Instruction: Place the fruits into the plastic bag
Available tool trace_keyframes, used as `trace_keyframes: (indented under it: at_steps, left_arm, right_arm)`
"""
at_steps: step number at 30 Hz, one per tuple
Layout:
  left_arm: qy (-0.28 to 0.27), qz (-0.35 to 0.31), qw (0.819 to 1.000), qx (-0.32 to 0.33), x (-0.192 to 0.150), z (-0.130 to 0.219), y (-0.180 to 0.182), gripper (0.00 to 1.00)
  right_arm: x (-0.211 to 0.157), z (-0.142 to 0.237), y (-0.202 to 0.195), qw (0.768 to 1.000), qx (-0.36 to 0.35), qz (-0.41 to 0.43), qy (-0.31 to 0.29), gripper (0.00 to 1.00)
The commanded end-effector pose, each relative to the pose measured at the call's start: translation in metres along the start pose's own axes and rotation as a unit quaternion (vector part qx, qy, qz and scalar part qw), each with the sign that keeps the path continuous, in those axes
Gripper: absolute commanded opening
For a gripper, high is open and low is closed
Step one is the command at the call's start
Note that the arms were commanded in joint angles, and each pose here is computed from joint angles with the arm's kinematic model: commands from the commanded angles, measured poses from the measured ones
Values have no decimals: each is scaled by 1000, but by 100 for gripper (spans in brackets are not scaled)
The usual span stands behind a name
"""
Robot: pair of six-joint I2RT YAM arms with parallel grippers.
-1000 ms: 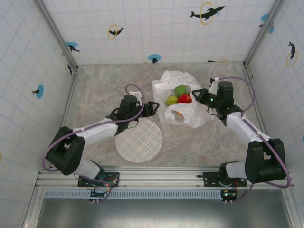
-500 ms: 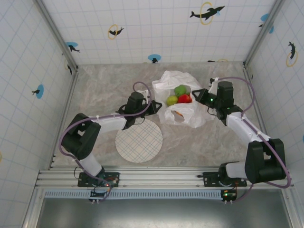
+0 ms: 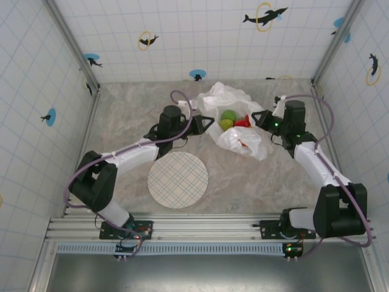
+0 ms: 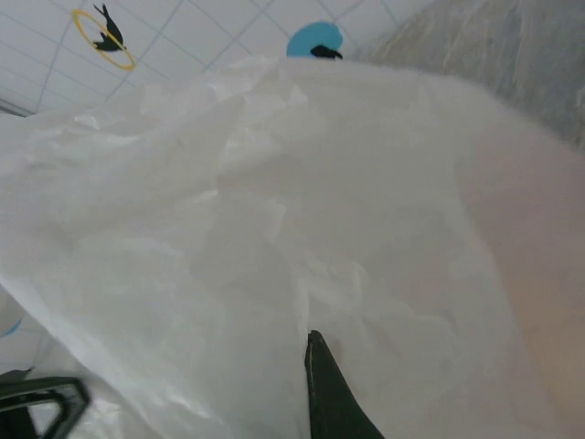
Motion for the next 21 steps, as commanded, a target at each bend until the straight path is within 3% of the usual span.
trace_keyframes:
  at_steps: [1, 8, 18, 21]
  left_arm:
    - [6, -40, 997, -60, 20, 5, -54, 0]
    - [-22, -79, 994, -66, 46, 11, -85, 0]
    - [-32, -79, 996, 35, 42, 2, -28, 0]
    - [-26, -74, 995, 58, 42, -2, -16, 0]
  right_arm:
    - [39, 28, 17, 998, 0, 31, -51, 0]
    - [54, 49, 16, 996, -14, 30, -85, 0]
    - [-5, 15, 4, 1000, 3, -11, -20, 0]
    - [-5, 10, 8, 1000, 15, -8, -20, 0]
Point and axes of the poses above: each hand's point on the last joint's axis, 136 mm out from that joint toward the fingers, its own z axis back along the fingers, its own y axis along the line the jaws close on, x = y × z, the point moved 2 cm from there along z, back along the fingers, and after that the axes turned 8 degrees about z, right-handed, at the moved point
